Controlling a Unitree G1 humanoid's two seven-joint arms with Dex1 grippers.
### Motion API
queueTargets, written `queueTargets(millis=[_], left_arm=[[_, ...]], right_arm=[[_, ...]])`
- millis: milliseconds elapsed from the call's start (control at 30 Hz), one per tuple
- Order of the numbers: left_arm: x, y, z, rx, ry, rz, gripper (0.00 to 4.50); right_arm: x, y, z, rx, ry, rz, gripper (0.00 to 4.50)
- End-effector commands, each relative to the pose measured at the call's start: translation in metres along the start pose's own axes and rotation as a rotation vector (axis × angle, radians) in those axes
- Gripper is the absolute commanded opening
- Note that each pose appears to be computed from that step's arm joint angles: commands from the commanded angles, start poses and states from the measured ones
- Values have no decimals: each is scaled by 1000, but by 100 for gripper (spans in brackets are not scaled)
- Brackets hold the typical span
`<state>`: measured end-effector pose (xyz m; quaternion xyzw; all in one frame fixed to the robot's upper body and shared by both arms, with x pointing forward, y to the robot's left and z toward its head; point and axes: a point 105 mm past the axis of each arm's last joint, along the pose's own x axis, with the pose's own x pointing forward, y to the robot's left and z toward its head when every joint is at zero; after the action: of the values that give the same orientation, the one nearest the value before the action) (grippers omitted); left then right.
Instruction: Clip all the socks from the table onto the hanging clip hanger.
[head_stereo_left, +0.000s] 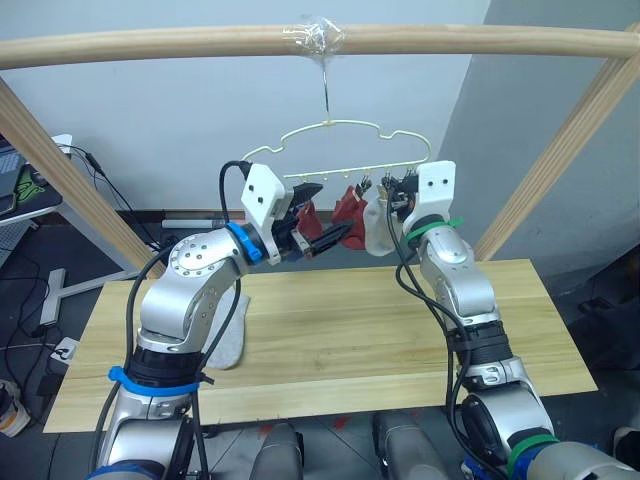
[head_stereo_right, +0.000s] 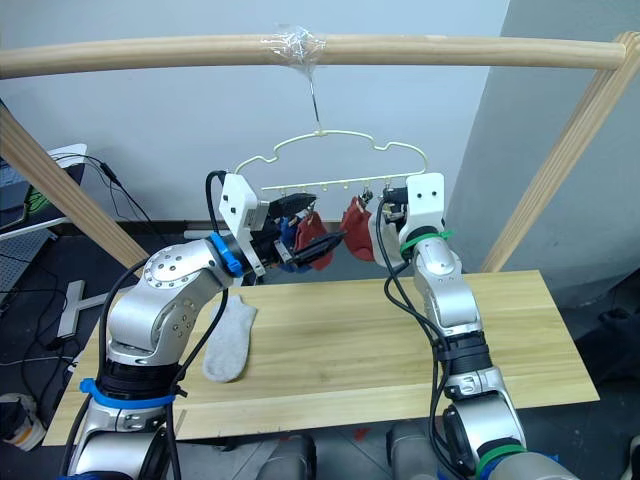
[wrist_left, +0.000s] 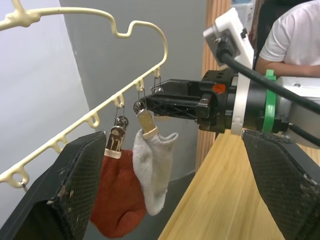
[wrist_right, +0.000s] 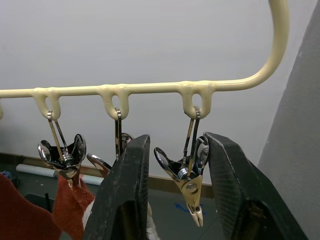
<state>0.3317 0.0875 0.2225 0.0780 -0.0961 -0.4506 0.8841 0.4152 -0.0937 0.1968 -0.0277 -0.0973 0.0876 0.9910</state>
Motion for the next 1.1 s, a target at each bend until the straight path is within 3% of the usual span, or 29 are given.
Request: queueTargets(millis=[33, 500, 733, 967, 1000, 1100], left_arm=[[1, -4, 21, 24, -69, -13, 450], [1, -8, 24, 8, -78, -29, 450], [2, -10, 24, 3, -83, -33, 450], [2, -13, 18, -16, -80, -27, 450], [1, -13, 10, -30, -63, -13, 450], [-16, -5, -47, -77, 80, 116, 450]], right_arm=[[3, -5, 20, -7, -72, -12, 174], [4, -2, 20, -10, -75, 0, 174], [5, -4, 22, -9, -80, 3, 1], [4, -14, 29, 0, -77, -3, 1], [3, -16, 30, -7, -68, 4, 1], [-1, -17, 29, -36, -10, 71, 1]])
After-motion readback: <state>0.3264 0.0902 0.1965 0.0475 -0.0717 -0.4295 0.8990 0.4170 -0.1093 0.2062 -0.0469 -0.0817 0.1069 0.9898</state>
